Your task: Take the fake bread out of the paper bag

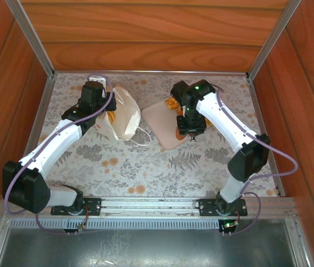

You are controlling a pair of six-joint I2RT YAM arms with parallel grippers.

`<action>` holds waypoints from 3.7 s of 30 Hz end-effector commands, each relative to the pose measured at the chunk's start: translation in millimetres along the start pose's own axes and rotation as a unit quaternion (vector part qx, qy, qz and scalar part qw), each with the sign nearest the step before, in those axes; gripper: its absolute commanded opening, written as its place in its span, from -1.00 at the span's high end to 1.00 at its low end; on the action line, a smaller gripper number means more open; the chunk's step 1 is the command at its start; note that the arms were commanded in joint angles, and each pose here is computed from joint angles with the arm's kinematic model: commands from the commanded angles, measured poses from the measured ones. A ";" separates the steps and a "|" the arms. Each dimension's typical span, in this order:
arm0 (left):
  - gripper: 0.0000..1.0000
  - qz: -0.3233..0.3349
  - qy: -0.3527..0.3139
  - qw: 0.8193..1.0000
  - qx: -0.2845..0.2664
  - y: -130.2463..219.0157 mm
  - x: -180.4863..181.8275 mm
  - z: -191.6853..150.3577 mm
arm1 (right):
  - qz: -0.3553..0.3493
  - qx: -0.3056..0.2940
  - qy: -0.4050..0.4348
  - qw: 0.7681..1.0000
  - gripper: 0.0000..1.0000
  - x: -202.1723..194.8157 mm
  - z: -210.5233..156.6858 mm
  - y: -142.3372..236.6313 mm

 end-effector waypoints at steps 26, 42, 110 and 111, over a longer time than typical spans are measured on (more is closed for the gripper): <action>1.00 0.001 0.001 1.000 -0.018 4.4 1.0 7.7 | 0.038 -0.068 -0.041 0.996 0.13 -0.9 84.8 -19.6; 1.00 0.004 0.005 1.000 -0.016 3.8 2.0 4.1 | 0.090 -0.026 -0.015 0.995 0.16 12.4 82.7 -41.3; 1.00 -0.024 -0.073 0.997 -0.029 17.8 -2.3 6.6 | 0.268 -0.019 -0.013 0.963 0.23 17.2 1.1 -12.5; 1.00 -0.026 -0.076 0.996 -0.028 17.5 -2.6 6.4 | 0.282 -0.030 -0.009 0.959 0.23 16.5 -2.8 -3.1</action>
Point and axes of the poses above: each hand's point on the last joint's axis, 136 mm out from that joint toward the fingers, its own y axis back along the fingers, its own x axis along the line the jaws close on, z = x × y, the point moved 8 cm from there along y, back along the fingers, and after that the axes turned 12 degrees about -y, right-handed, at the moved point
